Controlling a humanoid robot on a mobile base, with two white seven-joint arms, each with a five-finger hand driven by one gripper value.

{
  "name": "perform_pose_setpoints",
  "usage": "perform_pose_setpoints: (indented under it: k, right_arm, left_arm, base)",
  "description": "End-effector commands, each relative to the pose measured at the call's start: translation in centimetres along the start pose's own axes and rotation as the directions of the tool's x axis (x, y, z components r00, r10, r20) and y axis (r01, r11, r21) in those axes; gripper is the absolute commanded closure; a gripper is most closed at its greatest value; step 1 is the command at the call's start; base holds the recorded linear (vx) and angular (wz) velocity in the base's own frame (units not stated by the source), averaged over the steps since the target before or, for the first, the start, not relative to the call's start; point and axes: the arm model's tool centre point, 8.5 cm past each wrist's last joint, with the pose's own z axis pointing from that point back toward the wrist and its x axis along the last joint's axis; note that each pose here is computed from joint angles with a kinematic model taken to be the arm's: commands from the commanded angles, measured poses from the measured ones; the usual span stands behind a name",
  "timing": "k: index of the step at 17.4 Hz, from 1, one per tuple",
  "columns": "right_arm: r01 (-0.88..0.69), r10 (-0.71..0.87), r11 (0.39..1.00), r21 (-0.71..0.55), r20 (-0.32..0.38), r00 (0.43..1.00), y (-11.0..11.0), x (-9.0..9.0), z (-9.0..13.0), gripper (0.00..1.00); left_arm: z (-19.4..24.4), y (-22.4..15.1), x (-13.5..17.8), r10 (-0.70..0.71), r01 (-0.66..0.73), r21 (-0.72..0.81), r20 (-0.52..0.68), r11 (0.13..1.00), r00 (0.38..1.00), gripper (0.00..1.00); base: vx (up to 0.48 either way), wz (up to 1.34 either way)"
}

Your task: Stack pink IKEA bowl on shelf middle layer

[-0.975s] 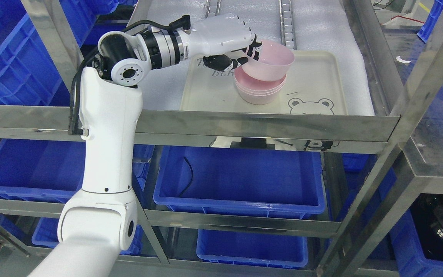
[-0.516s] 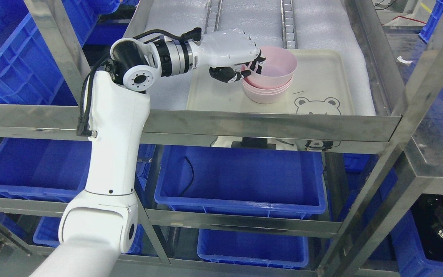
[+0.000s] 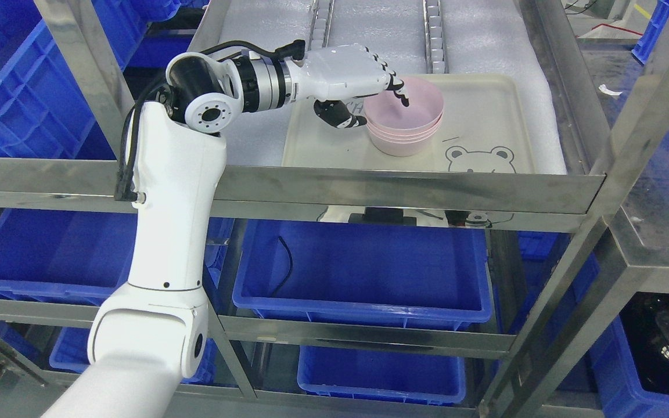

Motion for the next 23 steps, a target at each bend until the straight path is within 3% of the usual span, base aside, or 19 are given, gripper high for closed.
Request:
perform_pose_setpoints:
  k: [1, 3, 5, 8, 10, 14, 18, 21, 23]
  right_arm:
    - [-0.001, 0.002, 1.0, -0.018, 0.011, 1.0, -1.1, 0.2, 0.0, 0.0]
    - [-0.001, 0.002, 1.0, -0.018, 0.011, 1.0, -1.1, 0.2, 0.0, 0.0]
    - [-0.001, 0.002, 1.0, -0.018, 0.011, 1.0, -1.1, 0.2, 0.0, 0.0]
    - [-0.001, 0.002, 1.0, -0.018, 0.013, 1.0, -1.1, 0.3, 0.0, 0.0]
    - [-0.001, 0.002, 1.0, -0.018, 0.013, 1.0, -1.1, 0.3, 0.0, 0.0]
    - [-0.001, 0.002, 1.0, -0.018, 0.013, 1.0, -1.1, 0.3, 0.0, 0.0]
    - [-0.001, 0.002, 1.0, -0.018, 0.011, 1.0, -1.1, 0.2, 0.0, 0.0]
    - [-0.001, 0.002, 1.0, -0.018, 0.013, 1.0, -1.1, 0.3, 0.0, 0.0]
    - [-0.001, 0.002, 1.0, -0.018, 0.013, 1.0, -1.1, 0.3, 0.0, 0.0]
  left_arm:
    - [3.4, 2.2, -0.4, 0.079, -0.1, 0.235, 0.098, 0.967, 0.992, 0.33]
    - [3.8, 4.9, 2.6, 0.053, -0.182, 0.405, 0.309, 0.896, 0.95, 0.33]
    - [1.7, 2.9, 6.4, 0.08, -0.293, 0.402, 0.469, 0.868, 0.88, 0.31]
    - [-2.6, -6.3, 14.8, 0.223, -0.406, 0.173, 0.616, 0.897, 0.756, 0.26]
    - [-3.6, -13.4, 20.4, 0.384, -0.516, 0.008, 0.657, 0.857, 0.649, 0.27]
    - [-1.4, -24.8, 28.2, 0.665, -0.708, -0.191, 0.569, 0.68, 0.484, 0.25]
    - [2.7, -37.2, 31.4, 0.925, -0.904, -0.275, 0.29, 0.327, 0.246, 0.22]
    - [4.5, -42.5, 30.2, 0.984, -0.989, -0.075, 0.136, 0.126, 0.115, 0.22]
    - [5.2, -42.4, 27.8, 0.985, -0.969, 0.246, 0.171, -0.004, 0.039, 0.17]
  base:
    - [0.0, 0.0]
    - [0.0, 0.0]
    - [0.0, 0.0]
    - [0.0, 0.0]
    - [0.0, 0.0]
    - [0.0, 0.0]
    - [0.0, 0.0]
    - [0.0, 0.0]
    - [0.0, 0.0]
